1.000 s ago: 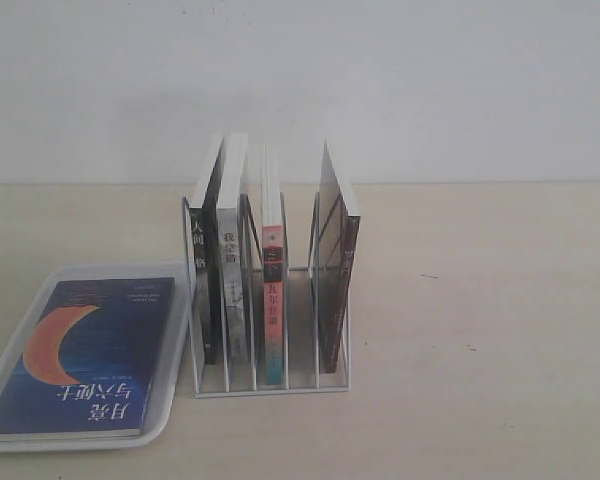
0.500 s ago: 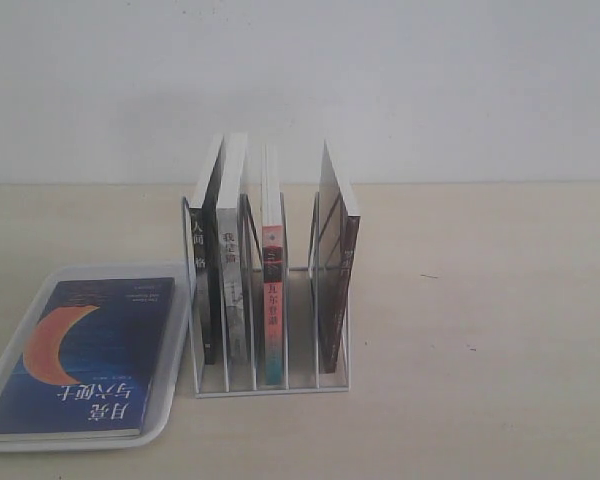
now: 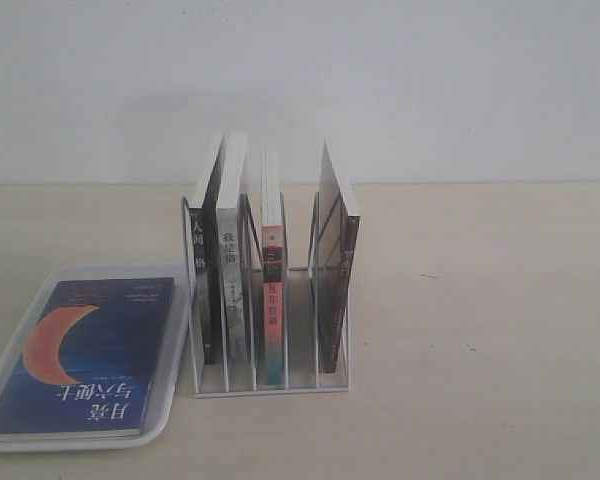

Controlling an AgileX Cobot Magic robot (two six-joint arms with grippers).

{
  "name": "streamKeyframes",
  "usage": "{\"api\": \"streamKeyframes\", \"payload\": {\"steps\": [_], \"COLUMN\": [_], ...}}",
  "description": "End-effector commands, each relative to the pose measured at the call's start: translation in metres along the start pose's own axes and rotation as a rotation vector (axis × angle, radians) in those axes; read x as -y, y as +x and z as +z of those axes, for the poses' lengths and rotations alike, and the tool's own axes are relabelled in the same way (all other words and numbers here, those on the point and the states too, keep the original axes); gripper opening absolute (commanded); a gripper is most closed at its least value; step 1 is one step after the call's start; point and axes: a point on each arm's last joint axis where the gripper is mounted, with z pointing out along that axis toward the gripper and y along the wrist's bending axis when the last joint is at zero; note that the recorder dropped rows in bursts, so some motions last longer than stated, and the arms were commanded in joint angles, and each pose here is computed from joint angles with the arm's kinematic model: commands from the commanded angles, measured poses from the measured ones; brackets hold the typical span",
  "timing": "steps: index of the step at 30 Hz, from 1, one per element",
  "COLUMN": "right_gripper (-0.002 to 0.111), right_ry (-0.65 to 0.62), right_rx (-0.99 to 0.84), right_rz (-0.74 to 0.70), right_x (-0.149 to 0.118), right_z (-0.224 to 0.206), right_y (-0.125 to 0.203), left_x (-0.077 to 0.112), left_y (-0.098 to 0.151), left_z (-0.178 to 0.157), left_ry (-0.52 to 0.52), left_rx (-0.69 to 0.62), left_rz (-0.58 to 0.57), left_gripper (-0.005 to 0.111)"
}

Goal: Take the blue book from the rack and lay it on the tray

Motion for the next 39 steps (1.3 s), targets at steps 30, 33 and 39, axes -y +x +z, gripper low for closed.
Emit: {"api": "streamKeyframes", "payload": {"steps": [30, 33, 39], "right_gripper": [0.000, 0.000, 0.000], "right_ry": [0.004, 0.004, 0.003], "right_rx": [0.009, 0.009, 0.009], "right_rz": [0.030, 0.030, 0.033], "right_x": [0.0003, 0.0003, 0.0002], "right_z": [-0.0004, -0.0004, -0.0004], "right_y": [-0.0007, -0.0007, -0.0007], "left_x": [0.0002, 0.0002, 0.0002], "left_y": [-0.0017, -0.0017, -0.0017], "left_z": [0.0000, 0.0000, 0.0000], "left_ry": [-0.001, -0.001, -0.001], "left_rx": [0.008, 0.008, 0.008], "left_rz": [-0.018, -0.018, -0.018], "left_gripper": [0.004, 0.004, 0.004]}}
